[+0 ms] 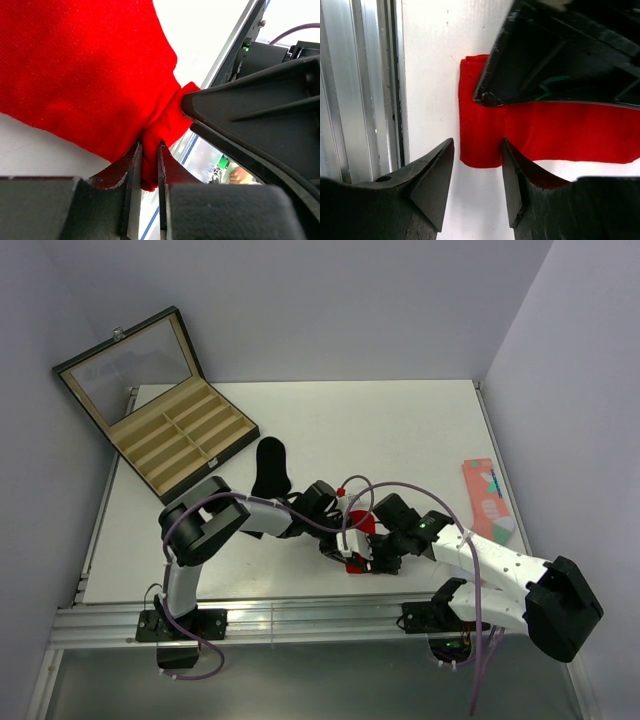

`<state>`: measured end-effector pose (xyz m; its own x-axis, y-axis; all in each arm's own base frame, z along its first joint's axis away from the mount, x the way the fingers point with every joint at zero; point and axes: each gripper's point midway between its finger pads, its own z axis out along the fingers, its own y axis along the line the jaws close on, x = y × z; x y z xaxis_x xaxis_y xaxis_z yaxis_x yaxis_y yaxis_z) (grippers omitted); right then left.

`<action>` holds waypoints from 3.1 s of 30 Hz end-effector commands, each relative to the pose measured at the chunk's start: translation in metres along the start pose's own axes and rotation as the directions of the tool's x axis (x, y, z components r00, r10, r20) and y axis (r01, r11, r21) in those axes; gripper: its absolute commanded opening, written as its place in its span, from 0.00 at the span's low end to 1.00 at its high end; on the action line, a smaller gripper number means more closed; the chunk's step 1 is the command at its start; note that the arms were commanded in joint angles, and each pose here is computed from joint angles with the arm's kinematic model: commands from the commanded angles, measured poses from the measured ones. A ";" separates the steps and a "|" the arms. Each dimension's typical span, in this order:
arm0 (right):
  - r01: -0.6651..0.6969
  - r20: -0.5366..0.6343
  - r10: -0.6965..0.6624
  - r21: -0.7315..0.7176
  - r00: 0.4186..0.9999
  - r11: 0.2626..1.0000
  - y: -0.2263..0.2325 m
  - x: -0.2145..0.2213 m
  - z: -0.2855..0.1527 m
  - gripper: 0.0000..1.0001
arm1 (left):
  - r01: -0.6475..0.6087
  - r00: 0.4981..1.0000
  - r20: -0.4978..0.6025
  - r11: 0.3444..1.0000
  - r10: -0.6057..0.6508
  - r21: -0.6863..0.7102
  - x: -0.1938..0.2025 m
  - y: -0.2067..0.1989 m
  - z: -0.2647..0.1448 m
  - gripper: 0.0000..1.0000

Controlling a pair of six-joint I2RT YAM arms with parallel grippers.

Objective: Roll the socks
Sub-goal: Move the sock to the center of the board.

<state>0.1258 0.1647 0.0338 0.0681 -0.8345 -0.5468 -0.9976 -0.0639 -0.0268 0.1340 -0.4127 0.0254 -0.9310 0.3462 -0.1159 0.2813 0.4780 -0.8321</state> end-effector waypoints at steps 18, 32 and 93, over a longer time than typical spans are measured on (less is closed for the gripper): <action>-0.017 -0.035 0.018 0.034 0.999 0.999 0.003 0.011 0.014 0.31 | 0.111 0.994 0.005 0.994 -0.111 -0.012 -0.001 0.016 0.004 0.00; -0.066 -0.051 0.067 0.008 0.996 0.998 0.002 0.012 0.015 0.18 | 0.175 0.923 0.343 0.984 -0.173 0.026 -0.031 0.003 -0.030 0.35; -0.522 -0.228 0.475 -0.480 0.850 0.705 -0.030 0.048 -0.005 0.15 | -0.693 0.468 0.236 0.519 0.852 -0.500 -0.029 -0.024 0.008 0.64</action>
<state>0.1505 0.1341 0.0217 -0.4501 -0.8403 -0.3021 -0.7045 0.1263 0.6983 0.1475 -0.4327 0.0379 -0.2884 0.3845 -0.8769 0.9027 0.4146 -0.1151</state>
